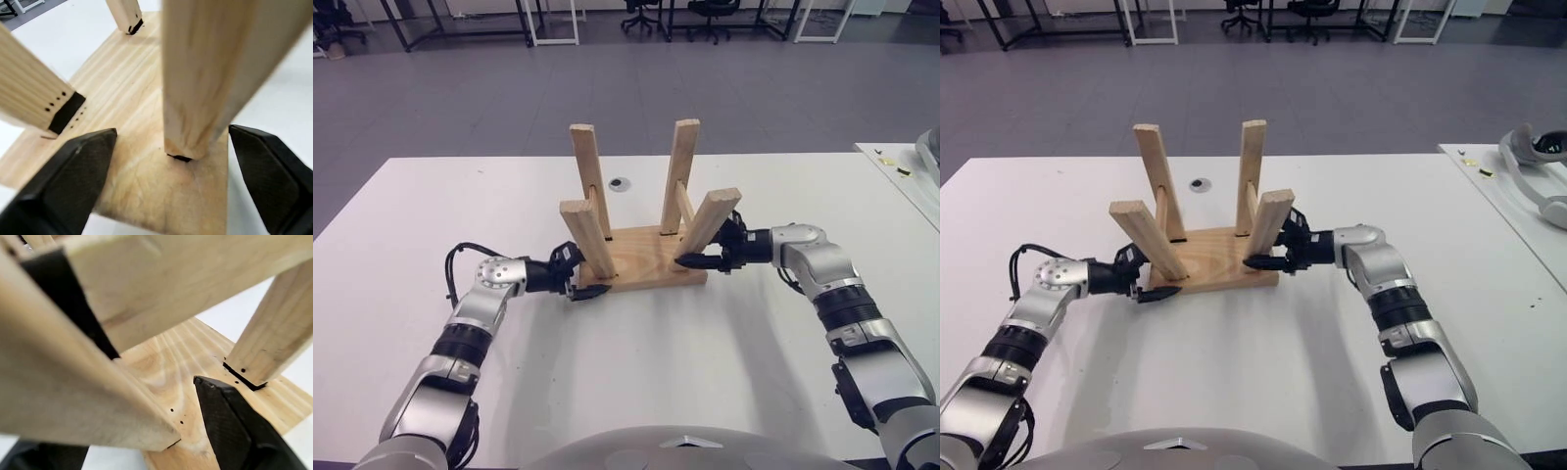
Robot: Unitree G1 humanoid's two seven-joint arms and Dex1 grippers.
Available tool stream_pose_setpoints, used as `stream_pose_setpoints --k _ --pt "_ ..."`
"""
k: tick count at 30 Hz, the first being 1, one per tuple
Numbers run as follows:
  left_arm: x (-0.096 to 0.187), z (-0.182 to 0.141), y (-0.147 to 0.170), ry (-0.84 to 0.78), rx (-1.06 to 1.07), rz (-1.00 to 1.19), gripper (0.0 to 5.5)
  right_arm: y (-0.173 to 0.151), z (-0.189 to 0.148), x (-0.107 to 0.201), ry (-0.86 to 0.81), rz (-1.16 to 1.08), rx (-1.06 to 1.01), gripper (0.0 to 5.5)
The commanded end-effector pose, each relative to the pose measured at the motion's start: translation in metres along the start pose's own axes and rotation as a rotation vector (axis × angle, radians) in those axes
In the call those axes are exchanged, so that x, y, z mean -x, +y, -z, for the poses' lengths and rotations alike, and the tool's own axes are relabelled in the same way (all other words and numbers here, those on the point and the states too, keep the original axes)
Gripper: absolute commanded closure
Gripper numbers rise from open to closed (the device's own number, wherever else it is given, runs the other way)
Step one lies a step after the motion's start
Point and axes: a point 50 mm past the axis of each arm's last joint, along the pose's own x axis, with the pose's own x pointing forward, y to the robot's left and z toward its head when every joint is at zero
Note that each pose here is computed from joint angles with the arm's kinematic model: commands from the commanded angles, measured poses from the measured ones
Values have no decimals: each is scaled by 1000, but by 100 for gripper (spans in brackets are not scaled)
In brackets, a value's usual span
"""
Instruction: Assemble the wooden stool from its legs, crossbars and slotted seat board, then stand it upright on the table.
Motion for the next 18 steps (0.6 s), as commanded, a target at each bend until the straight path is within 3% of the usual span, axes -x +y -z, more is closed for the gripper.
stream_pose_setpoints --k 1,9,12,16,18 --pt "-4 4 14 8 -15 -76 128 -6 5 -5 37 -1 6 212" --pt "-13 6 11 -31 -39 -37 128 -13 10 -9 6 22 -17 212" --pt "-14 6 11 -46 -38 -32 125 -15 8 -12 -30 33 -29 271" --pt "-14 6 9 -68 -19 -15 198 -14 9 -13 -44 24 -43 349" --pt "-13 7 9 -71 -15 -18 228 -14 10 -13 -46 24 -45 362"
